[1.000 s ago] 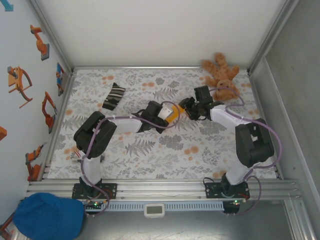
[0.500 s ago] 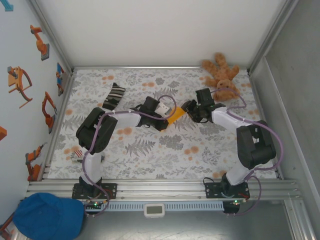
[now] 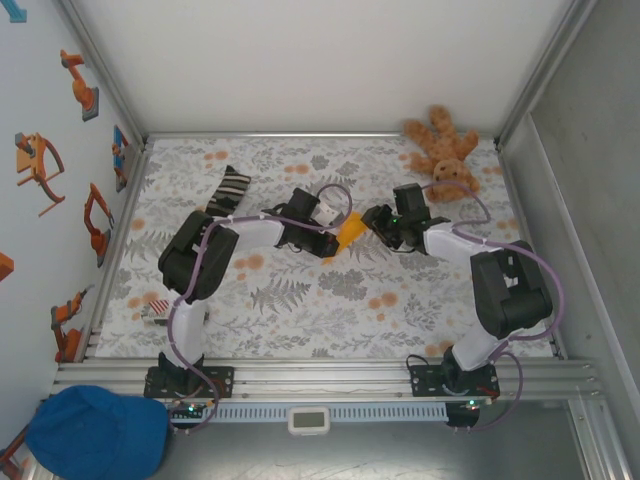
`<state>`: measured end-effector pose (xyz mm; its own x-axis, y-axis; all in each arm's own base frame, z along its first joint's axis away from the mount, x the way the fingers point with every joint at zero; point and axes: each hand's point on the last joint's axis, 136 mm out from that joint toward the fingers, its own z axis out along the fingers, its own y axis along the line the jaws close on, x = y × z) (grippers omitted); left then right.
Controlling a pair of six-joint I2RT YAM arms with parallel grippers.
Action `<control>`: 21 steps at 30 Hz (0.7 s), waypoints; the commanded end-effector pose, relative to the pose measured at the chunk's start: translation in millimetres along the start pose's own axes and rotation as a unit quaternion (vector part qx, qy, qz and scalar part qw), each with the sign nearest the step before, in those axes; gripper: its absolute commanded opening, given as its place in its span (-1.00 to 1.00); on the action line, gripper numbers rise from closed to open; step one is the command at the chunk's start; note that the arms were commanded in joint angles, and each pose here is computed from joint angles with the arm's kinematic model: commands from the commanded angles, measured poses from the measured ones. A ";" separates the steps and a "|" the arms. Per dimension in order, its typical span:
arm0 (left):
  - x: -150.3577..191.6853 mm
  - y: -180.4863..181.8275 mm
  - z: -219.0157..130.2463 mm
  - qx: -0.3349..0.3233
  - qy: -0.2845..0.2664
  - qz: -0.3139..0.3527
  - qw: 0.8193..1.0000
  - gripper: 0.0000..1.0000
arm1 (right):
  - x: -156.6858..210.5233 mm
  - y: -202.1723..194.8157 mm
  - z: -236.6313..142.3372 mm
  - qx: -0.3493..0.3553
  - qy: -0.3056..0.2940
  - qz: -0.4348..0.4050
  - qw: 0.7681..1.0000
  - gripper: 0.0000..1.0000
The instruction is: Fold a paper plane with a square sheet of paper (pick it up from the middle)
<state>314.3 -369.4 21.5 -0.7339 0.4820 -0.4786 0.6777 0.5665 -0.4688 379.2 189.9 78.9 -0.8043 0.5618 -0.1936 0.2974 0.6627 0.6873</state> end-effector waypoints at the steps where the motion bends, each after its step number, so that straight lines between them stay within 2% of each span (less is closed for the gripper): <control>1: 6.8 -0.5 2.7 0.017 0.021 -0.028 0.999 -0.94 | -8.9 15.4 -7.8 -0.042 -0.021 -0.027 0.999 -0.05; 14: 12.8 3.1 7.1 0.026 0.039 -0.060 0.997 -0.93 | 3.3 18.9 0.9 -0.090 -0.002 -0.061 0.994 -0.14; 21: 21.5 8.9 11.3 0.025 0.062 -0.090 0.994 -0.92 | 15.9 26.9 8.8 -0.148 0.019 -0.075 0.986 -0.23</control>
<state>313.7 -370.5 16.8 -0.8005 0.4554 -0.3896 0.5987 0.5786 -0.5539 376.4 212.2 81.0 -0.8437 0.4736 -0.2528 0.0983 0.5993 0.7945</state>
